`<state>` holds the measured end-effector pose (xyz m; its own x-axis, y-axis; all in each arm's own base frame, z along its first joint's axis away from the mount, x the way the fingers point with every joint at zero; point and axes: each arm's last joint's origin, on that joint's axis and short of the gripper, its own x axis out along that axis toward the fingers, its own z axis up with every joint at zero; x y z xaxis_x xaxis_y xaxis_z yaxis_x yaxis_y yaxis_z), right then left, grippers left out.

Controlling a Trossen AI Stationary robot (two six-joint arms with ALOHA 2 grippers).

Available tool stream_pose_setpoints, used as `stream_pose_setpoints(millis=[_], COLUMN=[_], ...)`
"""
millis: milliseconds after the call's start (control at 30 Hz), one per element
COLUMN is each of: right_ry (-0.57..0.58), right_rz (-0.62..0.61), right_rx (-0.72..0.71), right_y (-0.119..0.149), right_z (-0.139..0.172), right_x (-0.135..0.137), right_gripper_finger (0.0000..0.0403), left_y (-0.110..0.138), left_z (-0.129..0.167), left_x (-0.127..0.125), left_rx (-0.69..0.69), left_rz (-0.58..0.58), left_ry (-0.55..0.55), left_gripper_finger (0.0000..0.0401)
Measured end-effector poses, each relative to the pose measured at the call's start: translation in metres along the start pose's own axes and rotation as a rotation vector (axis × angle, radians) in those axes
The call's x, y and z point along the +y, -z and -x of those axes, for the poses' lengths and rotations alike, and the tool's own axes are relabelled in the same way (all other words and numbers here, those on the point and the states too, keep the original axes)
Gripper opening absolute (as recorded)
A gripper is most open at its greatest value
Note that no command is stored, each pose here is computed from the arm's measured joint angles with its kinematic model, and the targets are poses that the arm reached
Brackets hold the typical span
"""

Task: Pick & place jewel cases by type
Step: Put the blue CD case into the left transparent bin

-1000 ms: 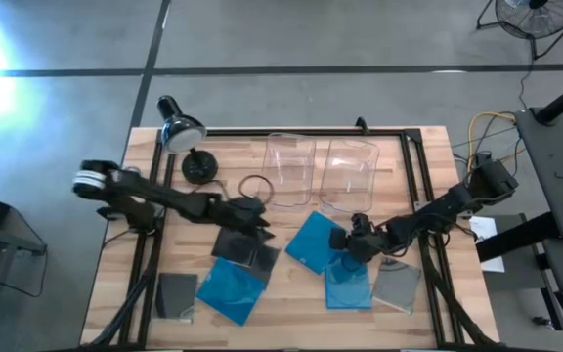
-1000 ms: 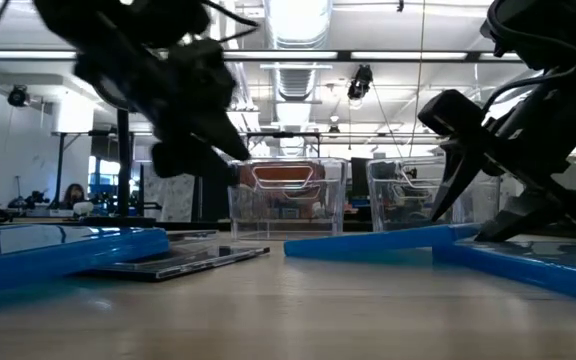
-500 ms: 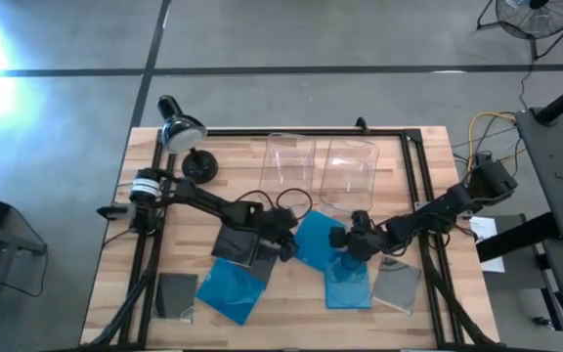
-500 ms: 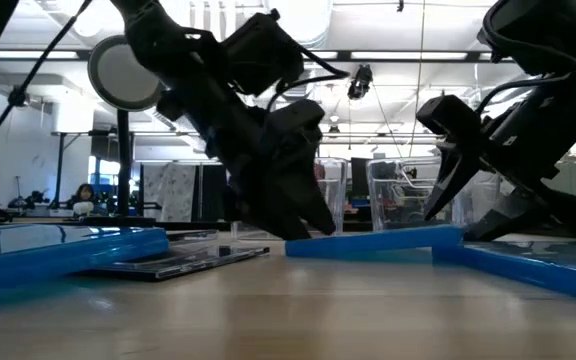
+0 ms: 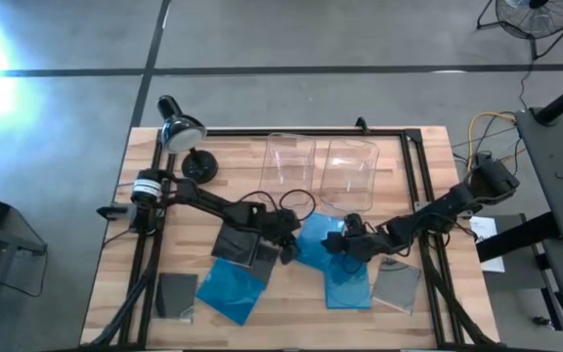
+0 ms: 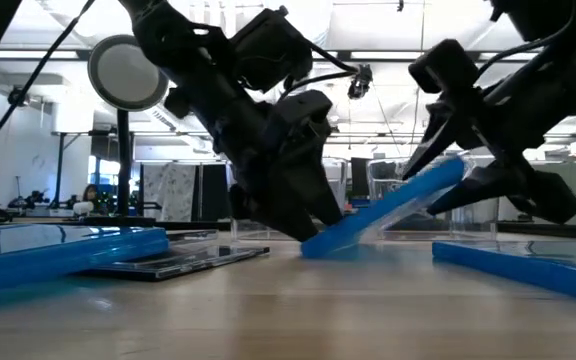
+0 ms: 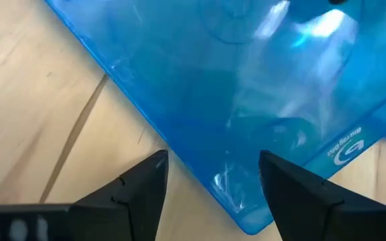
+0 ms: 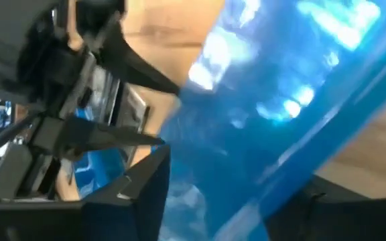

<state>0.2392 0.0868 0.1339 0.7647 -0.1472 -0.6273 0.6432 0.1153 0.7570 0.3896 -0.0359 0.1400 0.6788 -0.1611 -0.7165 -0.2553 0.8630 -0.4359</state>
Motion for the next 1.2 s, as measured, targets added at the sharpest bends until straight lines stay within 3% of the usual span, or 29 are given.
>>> stream_pose_setpoints(millis=[233, 433, 567, 733, 833, 967, 1033, 1200], right_ry=[-0.002, -0.06, -0.201, -0.335, -0.27, -0.172, -0.186, -0.084], right_rz=[-0.084, -0.015, 0.044, 0.06, 0.12, 0.179, 0.19, 0.178], right_rx=[0.026, 0.144, 0.169, -0.024, -0.092, -0.026, 0.035, 0.146], right_y=[-0.001, -0.006, -0.019, -0.076, -0.126, -0.189, -0.213, -0.243], right_z=[0.003, 0.024, 0.049, 0.069, 0.064, 0.036, 0.019, -0.028], right_x=[0.002, 0.015, 0.038, 0.069, 0.075, 0.075, 0.08, 0.082], right_gripper_finger=[0.0033, 0.0028, 0.0028, 0.0028, 0.0028, 0.0028, 0.0029, 0.005], left_y=[-0.004, -0.005, -0.003, -0.005, -0.005, -0.003, -0.001, 0.007], left_z=[0.032, 0.085, 0.129, 0.183, 0.208, 0.229, 0.236, 0.24], left_x=[-0.008, -0.029, -0.036, -0.037, -0.035, -0.032, -0.031, -0.027], left_rx=[0.005, 0.021, -0.01, -0.15, -0.259, -0.35, -0.363, -0.324], left_rz=[-0.039, -0.092, -0.102, -0.041, -0.011, 0.022, 0.035, 0.097], left_ry=[-0.084, -0.087, -0.156, -0.235, -0.277, -0.313, -0.318, -0.357], left_gripper_finger=[0.0213, 0.0213, 0.0213, 0.0213, 0.0213, 0.0213, 0.0213, 0.0213])
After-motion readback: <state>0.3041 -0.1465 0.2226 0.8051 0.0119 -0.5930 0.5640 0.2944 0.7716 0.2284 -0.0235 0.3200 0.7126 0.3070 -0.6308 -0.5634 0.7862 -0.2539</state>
